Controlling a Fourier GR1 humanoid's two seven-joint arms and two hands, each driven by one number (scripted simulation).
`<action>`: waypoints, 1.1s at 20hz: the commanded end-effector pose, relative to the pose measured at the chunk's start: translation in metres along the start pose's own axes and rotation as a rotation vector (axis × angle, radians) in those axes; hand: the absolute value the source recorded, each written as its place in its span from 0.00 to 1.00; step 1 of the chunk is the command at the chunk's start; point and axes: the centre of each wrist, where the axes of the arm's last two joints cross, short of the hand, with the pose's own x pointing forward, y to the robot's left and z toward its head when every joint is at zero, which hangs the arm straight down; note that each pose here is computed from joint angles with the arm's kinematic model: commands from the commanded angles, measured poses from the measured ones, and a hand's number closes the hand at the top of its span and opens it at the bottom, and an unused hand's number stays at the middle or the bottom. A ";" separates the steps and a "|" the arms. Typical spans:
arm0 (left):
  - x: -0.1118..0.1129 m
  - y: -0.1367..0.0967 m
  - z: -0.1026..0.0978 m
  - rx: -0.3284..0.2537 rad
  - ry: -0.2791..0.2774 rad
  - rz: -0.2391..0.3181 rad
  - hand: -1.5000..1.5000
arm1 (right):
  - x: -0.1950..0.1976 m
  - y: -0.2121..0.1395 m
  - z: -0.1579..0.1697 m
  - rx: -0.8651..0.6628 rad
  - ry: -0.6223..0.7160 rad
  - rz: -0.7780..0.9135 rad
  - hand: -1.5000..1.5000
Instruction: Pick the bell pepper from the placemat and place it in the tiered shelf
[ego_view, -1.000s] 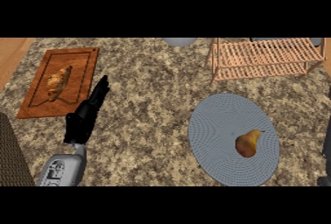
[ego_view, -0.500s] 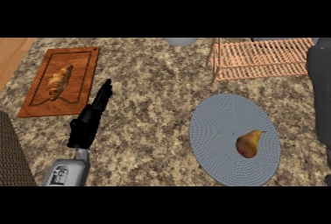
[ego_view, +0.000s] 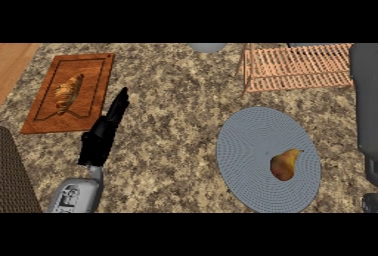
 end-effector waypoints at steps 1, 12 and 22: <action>0.001 0.012 -0.003 -0.017 0.015 0.008 0.50 | -0.029 0.001 -0.015 -0.021 0.014 -0.065 1.00; -0.002 0.018 -0.001 0.016 0.025 0.009 0.50 | -0.068 0.005 -0.016 -0.067 0.158 0.219 0.00; -0.005 0.003 0.003 0.035 0.000 -0.016 0.50 | -0.046 -0.019 -0.031 -0.098 0.229 0.009 0.00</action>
